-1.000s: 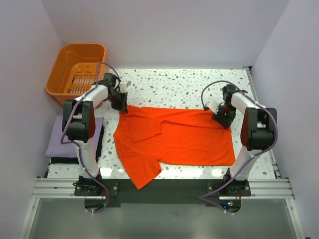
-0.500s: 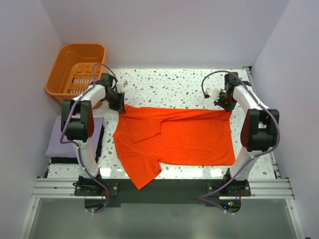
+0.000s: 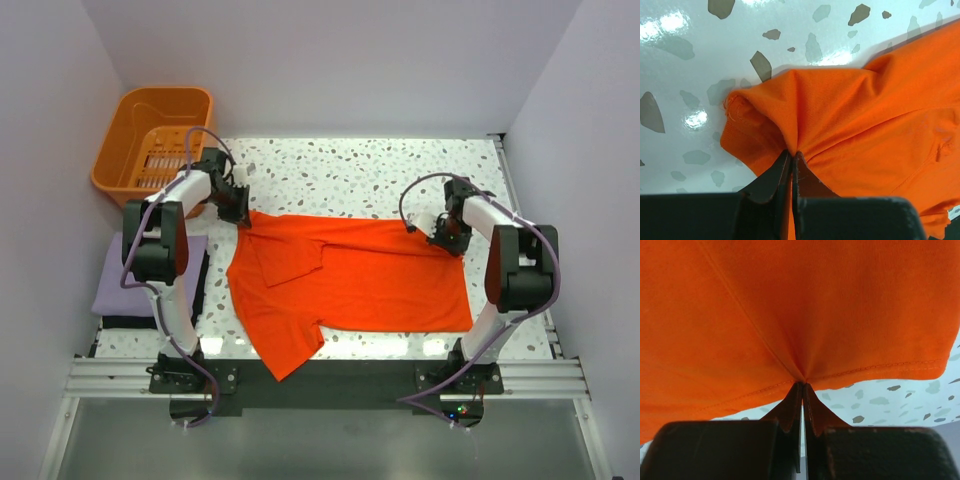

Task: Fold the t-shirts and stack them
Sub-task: Fold the tshirt

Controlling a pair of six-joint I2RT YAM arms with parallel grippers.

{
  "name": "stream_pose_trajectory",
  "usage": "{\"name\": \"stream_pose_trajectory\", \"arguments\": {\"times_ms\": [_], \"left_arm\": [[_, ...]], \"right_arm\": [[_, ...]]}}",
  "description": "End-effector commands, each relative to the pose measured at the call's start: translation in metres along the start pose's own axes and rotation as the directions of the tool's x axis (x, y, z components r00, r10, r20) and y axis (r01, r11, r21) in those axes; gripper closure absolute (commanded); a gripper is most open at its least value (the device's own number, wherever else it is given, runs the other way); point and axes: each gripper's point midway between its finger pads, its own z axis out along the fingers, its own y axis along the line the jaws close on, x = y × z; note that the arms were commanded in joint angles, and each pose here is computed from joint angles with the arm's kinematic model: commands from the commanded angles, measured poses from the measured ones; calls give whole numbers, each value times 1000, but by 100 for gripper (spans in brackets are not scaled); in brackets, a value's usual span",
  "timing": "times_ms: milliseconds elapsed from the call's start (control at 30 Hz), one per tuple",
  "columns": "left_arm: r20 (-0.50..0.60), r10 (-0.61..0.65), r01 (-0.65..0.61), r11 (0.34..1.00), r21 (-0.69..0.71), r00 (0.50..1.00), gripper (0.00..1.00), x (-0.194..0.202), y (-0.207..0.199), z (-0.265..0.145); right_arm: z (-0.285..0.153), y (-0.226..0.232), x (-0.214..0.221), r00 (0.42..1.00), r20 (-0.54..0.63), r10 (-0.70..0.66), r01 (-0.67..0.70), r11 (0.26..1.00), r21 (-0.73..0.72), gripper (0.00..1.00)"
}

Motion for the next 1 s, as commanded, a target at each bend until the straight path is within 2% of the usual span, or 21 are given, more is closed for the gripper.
{"name": "stream_pose_trajectory", "arguments": {"times_ms": [0, 300, 400, 533, 600, 700, 800, 900, 967], "left_arm": [[0, -16, 16, 1000, -12, 1000, 100, -4, 9, -5], [3, -38, 38, 998, -48, 999, 100, 0, 16, -11], [25, -35, 36, 999, -39, 999, 100, -1, 10, -19], [110, 14, -9, 999, -45, 994, 100, -17, 4, -39], [107, 15, -10, 999, -46, 994, 100, -17, 3, -41], [46, -10, 12, 998, -54, 999, 100, -1, 8, -31], [-14, -19, 18, 998, -59, 1000, 84, 16, 13, -22], [24, 17, -16, 998, -61, 1000, 70, 14, 8, -33], [65, 85, -80, 994, -77, 994, 66, 7, 6, -48]], "right_arm": [[0, -16, -2, 1000, -3, -22, 22, 998, 61, 100], [-2, -24, -2, 1000, -18, 3, -2, 997, 80, 100], [-4, -26, -2, 1000, -20, 5, -3, 996, 90, 100], [-6, -28, -5, 999, -8, 37, -36, 995, 88, 100], [-6, -29, -5, 999, -6, 37, -36, 995, 89, 100], [-4, -30, -6, 999, -7, 40, -39, 995, 90, 100], [-2, -29, -6, 999, -10, 47, -46, 995, 83, 100], [-4, -31, -7, 999, -7, 47, -46, 995, 85, 100], [-6, -32, -7, 999, -5, 46, -45, 995, 89, 100]]}}
